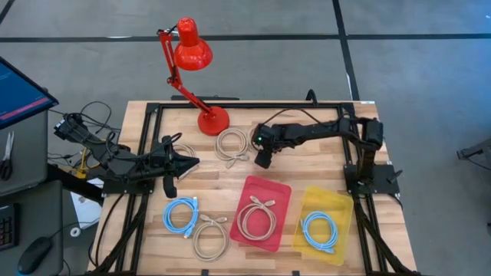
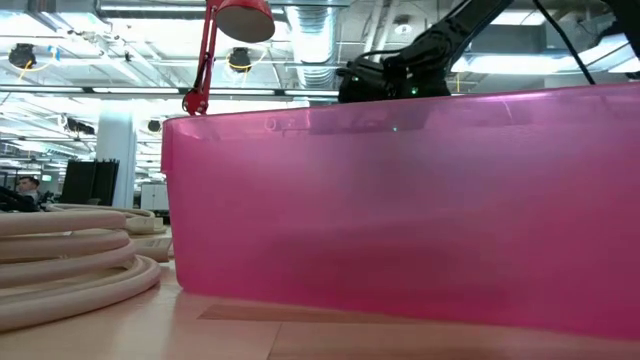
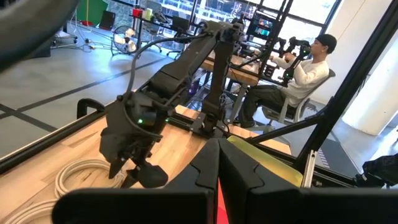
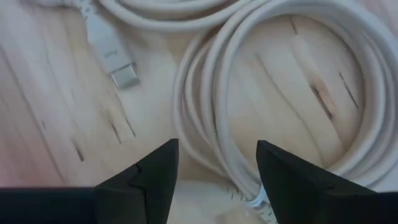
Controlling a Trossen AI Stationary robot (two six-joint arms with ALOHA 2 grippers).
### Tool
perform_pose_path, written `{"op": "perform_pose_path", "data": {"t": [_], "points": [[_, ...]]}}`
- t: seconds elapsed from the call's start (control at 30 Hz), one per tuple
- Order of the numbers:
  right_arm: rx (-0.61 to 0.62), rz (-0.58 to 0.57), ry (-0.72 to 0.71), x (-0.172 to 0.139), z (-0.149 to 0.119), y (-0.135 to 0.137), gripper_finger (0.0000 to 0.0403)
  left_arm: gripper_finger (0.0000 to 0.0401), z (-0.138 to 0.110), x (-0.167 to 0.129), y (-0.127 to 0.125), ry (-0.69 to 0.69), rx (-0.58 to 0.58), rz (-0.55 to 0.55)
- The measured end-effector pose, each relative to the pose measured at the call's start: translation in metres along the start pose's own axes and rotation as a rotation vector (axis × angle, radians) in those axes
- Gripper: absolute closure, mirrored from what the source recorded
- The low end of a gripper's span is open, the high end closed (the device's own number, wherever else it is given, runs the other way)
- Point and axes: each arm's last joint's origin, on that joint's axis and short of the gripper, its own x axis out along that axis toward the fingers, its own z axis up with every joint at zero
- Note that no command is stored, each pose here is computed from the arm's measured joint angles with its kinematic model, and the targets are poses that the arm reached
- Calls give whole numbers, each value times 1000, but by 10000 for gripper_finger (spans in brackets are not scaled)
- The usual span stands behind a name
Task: Sort HDMI cables
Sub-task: Put the brown HDMI cable into the pink bin
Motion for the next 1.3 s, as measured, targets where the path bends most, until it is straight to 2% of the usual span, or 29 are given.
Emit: {"op": "perform_pose_path", "data": {"t": [0.13, 0.33, 0.47, 0.57, 0.7, 0.73, 0.87, 1.03, 1.3], "points": [[11, 32, 13, 2, 0, -4, 221, 393, 0, 0, 0, 0, 0, -1], [22, 66, 65, 22, -6, 0, 242, 393, 0, 0, 0, 0, 0, 0], [8, 53, 80, 28, -8, 5, 258, 393, 0, 0, 0, 0, 0, -1], [2, 37, 68, 28, -8, 7, 297, 393, 0, 0, 0, 0, -1, -1], [-9, 37, 46, 22, -6, 6, 374, 393, 0, 0, 0, 0, -1, -1], [-15, 38, 41, 20, -5, 6, 377, 393, 0, 0, 0, 0, 0, -1], [-17, 40, 18, 7, 2, 6, 376, 393, 0, 0, 0, 0, 0, -1], [-37, 46, -10, -27, 13, 7, 376, 393, 0, 0, 0, 2, 1, -2], [-35, 92, -135, -111, 19, 18, 376, 393, 0, 0, 0, 1, 0, -2]]}}
